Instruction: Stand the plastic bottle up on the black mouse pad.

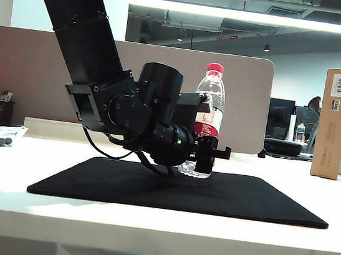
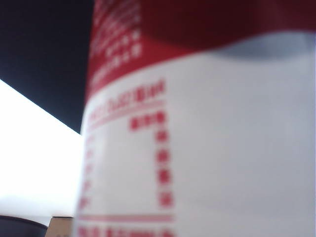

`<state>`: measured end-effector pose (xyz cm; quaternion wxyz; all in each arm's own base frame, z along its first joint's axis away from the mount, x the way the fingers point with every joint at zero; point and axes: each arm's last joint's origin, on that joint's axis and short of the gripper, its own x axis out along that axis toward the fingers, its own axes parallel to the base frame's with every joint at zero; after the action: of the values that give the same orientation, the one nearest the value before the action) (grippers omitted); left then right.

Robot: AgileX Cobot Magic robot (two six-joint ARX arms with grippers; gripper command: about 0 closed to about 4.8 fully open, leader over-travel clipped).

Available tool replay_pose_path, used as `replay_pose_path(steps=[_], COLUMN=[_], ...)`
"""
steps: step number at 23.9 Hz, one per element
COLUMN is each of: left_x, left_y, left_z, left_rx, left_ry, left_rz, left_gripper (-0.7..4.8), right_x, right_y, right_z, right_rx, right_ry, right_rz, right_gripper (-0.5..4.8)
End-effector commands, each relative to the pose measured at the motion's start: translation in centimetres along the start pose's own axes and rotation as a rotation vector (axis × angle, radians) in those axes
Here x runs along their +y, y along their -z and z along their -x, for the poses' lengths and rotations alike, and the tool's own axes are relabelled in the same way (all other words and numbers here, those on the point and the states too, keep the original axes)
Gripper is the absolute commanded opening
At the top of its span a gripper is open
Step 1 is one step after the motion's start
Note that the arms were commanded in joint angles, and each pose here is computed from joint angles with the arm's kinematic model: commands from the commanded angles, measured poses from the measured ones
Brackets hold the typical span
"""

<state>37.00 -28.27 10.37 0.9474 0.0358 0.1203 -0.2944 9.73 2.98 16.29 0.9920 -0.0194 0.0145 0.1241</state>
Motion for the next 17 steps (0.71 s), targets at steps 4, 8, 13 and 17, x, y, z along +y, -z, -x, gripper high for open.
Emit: replay_pose_path(steps=[4, 8, 13, 17], left_x=[-0.27, -0.24, -0.24, -0.25], left_y=[2.83, 2.86, 2.48, 2.32], left_z=[0.16, 0.17, 0.19, 0.18], left_rx=[0.185, 0.188, 0.169, 0.155], left_ry=[0.03, 0.029, 0.027, 0.027], left_rz=[-0.009, -0.008, 0.031, 0.04], left_gripper=[4.74, 4.79, 4.79, 4.79], right_x=[0.01, 0.01, 0.01, 0.01], right_y=[0.0, 0.0, 0.0, 0.0], right_z=[-0.03, -0.03, -0.03, -0.03], right_rx=[-0.011, -0.011, -0.011, -0.011], right_ry=[0.001, 0.001, 0.001, 0.001], right_rz=[0.001, 0.001, 0.001, 0.001], right_gripper=[-0.05, -0.05, -0.05, -0.05])
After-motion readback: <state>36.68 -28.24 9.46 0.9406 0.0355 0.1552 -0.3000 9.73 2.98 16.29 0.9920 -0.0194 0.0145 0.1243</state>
